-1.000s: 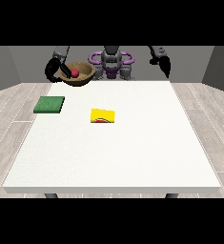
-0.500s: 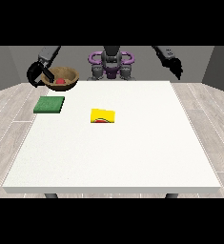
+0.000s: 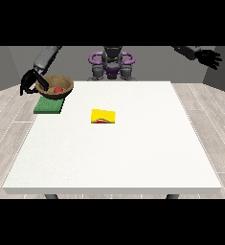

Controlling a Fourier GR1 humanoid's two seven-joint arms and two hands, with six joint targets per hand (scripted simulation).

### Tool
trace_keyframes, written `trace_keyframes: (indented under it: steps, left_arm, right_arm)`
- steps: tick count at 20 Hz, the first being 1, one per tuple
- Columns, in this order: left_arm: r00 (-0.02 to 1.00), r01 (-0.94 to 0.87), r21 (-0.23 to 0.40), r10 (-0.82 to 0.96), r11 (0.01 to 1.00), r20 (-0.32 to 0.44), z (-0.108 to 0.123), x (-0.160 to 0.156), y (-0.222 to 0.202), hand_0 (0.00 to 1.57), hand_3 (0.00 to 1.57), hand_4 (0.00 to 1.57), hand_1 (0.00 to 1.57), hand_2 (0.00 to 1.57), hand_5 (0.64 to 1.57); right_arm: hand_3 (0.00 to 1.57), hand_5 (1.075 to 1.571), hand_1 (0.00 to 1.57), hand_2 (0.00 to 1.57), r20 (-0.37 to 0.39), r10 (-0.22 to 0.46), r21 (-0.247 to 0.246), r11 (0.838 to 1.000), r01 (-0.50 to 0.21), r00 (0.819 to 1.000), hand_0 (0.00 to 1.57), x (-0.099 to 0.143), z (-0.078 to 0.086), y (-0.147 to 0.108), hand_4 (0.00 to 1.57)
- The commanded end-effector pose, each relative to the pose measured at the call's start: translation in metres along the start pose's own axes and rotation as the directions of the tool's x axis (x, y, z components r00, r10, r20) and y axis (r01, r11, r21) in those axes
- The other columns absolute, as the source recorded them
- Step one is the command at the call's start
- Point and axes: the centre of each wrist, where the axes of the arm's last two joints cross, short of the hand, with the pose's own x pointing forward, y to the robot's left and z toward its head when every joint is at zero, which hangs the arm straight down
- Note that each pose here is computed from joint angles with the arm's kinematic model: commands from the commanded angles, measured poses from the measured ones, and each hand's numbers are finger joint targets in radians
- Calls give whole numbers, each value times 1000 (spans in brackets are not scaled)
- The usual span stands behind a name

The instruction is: Pick the cup and pour the ball into the bowl, then pick the bowl and place it on the pad

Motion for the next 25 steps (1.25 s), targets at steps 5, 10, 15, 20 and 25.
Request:
trace_keyframes:
  steps: [5, 10, 15, 20, 25]
  left_arm:
    - [999, -4, 67, 0, 998, 53, -1, 16, 48, 0, 0, 1185, 0, 0, 1559]
    - [994, -8, 20, 5, 1000, 106, -17, 33, 38, 0, 0, 1175, 0, 0, 1551]
    - [995, -1, 20, -1, 1000, 102, -26, 46, 34, 0, 0, 1178, 0, 0, 1549]
    - [997, -65, -134, 58, 989, -58, -22, 16, -58, 0, 0, 902, 0, 0, 1559]
    - [973, -35, -98, 11, 995, -232, 4, -25, -63, 0, 0, 902, 0, 0, 1559]
  right_arm:
    - [252, 1561, 1571, 1571, 1, -83, -88, 993, 83, 997, 1571, 15, -9, -9, 544]
    - [1102, 1513, 850, 880, -13, -60, -113, 992, 58, 998, 850, 7, -16, -38, 0]
    - [444, 1412, 0, 363, -16, -98, -80, 992, 96, 995, 0, 10, -19, -15, 0]
    - [0, 1359, 0, 0, -155, 12, -48, 999, -20, 988, 0, -3, -18, -35, 0]
    - [0, 1434, 0, 0, -40, -62, 163, 984, 67, 997, 0, 59, -24, 18, 476]
